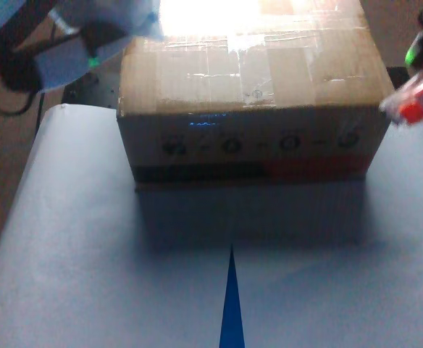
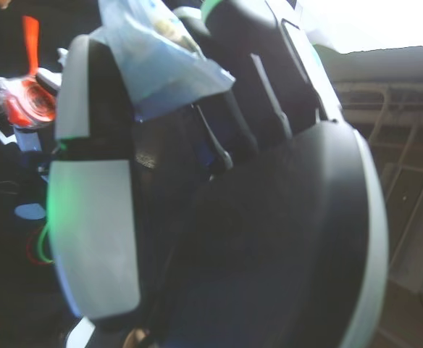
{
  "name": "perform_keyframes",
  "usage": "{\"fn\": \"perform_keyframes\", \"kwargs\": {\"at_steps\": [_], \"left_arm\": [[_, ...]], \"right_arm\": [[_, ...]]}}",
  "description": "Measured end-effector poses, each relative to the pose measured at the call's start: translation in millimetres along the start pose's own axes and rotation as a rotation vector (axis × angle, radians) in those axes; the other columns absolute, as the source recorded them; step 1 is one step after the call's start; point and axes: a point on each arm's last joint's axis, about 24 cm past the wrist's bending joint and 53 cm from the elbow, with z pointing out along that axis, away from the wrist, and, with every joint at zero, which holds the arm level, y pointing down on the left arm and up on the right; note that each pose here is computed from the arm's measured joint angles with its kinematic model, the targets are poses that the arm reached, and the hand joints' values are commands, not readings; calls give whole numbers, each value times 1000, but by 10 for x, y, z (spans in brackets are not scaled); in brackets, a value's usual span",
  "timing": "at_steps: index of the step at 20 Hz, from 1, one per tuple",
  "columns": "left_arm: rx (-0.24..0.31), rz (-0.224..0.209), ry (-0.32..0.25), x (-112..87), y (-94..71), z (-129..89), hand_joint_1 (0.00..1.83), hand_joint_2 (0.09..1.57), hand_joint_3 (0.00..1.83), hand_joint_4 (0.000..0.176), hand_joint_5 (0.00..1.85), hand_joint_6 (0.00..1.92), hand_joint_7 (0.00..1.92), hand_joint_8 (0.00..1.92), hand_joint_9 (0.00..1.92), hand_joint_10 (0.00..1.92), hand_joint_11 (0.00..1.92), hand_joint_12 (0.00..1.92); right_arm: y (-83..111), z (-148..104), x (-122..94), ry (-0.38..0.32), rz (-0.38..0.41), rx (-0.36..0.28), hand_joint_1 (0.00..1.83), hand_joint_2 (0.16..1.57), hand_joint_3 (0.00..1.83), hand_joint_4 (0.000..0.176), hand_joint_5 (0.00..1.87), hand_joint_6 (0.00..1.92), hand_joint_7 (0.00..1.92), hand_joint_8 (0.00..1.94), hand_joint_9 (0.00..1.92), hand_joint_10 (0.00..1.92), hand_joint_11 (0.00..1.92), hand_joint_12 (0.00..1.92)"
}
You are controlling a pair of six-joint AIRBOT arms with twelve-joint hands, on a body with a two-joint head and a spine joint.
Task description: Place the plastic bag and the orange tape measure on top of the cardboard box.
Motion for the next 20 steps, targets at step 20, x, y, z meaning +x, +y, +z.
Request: {"fn": "perform_keyframes", "kwargs": {"at_steps": [20], "left_arm": [[-68, 7, 228, 925, 472, 1062, 1352, 1197, 0, 0, 885, 1051, 739, 1346, 709, 1545, 622, 1786]], "right_arm": [[-3, 1594, 125, 2, -122, -46, 1351, 1153, 0, 0, 929, 760, 874, 1286, 863, 1563, 885, 1828]]}}
